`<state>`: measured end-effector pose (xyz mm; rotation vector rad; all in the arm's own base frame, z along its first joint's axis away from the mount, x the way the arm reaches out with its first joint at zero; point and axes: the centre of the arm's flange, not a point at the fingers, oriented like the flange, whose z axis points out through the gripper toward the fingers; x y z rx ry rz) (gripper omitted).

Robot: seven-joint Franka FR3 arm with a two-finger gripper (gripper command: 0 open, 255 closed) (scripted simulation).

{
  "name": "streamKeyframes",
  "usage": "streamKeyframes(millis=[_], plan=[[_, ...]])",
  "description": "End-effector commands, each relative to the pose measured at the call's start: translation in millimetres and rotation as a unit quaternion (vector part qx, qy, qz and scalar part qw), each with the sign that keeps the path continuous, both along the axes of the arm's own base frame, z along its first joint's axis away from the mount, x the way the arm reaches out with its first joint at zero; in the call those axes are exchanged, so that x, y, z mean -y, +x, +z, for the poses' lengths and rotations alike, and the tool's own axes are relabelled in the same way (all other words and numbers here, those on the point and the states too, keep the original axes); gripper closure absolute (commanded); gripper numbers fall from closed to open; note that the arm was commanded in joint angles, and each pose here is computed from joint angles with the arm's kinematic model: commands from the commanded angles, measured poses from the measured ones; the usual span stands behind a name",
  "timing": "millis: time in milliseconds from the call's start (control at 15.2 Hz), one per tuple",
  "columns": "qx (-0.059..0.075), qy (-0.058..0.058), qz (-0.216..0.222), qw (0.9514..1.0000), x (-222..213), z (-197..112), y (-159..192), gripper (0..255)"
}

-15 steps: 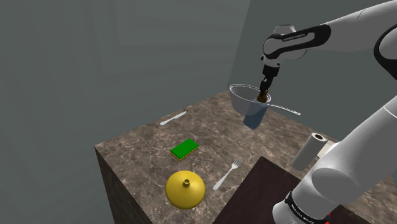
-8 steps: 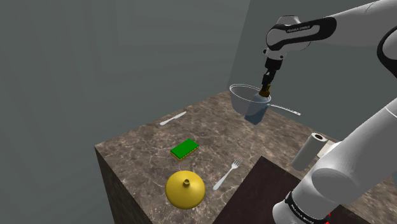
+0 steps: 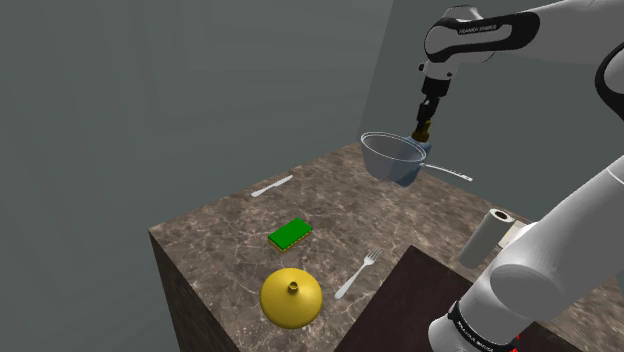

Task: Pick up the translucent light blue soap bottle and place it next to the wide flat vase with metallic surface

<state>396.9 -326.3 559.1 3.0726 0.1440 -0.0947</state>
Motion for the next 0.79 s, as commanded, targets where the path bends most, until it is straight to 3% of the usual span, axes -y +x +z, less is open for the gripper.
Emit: streamKeyframes(millis=[0, 726], plan=[[0.0, 0.0, 0.0, 1.0, 0, 12, 1, 255], [0.0, 0.0, 0.0, 1.0, 0, 70, 1, 255]])
